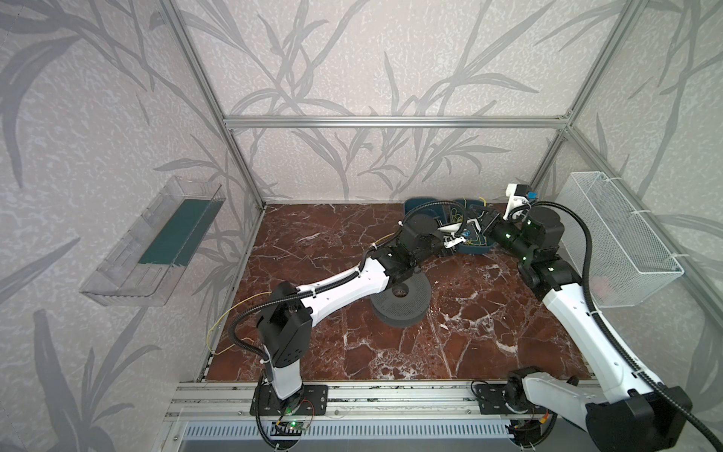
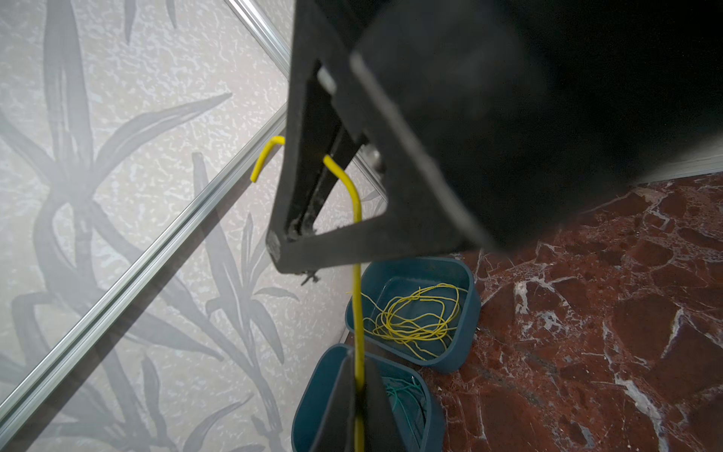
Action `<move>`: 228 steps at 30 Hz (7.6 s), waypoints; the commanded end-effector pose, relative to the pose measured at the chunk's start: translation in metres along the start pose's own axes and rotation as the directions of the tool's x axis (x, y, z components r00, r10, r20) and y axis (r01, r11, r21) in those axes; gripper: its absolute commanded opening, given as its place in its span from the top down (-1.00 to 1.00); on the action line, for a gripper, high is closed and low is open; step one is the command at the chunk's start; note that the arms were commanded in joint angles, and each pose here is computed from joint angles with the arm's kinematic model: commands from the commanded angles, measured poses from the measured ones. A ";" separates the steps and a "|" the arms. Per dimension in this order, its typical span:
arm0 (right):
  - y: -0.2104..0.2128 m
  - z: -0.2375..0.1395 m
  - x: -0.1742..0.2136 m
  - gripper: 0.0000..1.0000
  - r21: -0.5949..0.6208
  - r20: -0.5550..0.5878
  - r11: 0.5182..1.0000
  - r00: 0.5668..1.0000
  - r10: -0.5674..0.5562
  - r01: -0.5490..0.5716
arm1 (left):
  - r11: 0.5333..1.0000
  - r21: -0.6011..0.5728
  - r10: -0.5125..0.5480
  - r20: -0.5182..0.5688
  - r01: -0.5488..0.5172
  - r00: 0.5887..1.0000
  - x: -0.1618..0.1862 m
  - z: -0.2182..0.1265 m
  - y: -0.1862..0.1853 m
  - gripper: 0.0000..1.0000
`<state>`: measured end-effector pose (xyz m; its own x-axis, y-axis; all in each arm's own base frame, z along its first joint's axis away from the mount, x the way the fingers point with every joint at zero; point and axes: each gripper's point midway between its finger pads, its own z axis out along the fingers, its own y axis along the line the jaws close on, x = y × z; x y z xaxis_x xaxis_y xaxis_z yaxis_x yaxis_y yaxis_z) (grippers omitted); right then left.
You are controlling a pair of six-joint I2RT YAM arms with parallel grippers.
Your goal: Wrap the cables
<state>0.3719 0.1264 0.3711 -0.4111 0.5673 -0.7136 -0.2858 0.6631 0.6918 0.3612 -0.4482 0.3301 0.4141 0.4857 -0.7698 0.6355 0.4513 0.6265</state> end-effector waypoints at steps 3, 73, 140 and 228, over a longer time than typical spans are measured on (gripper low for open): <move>0.029 -0.011 -0.011 0.69 -0.086 0.010 0.996 1.000 -0.020 0.021 | 0.999 0.046 0.026 -0.091 -0.022 0.996 0.032 -0.004 -0.017 1.00; -0.089 0.017 0.068 0.61 0.393 -0.564 0.655 0.732 -0.382 0.645 | 0.641 0.209 0.760 -0.304 -0.738 0.574 0.108 -0.014 -0.051 1.00; -0.140 -0.087 -0.042 1.00 0.016 0.546 0.854 0.720 0.428 -0.520 | 0.823 -0.092 0.412 -0.583 -0.561 0.700 0.139 -0.026 -0.005 1.00; -0.010 -0.022 -0.009 1.00 -0.060 0.056 0.995 0.995 0.079 -0.075 | 0.885 -0.360 -0.455 -0.544 0.294 0.705 0.162 -0.262 0.023 -0.96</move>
<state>0.3683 0.1052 0.3406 -0.4302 0.6475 -0.6290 -0.2385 0.5905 0.7710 0.2759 -0.1789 0.2568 -0.2868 0.5708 -0.7694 0.4983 0.7748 0.3891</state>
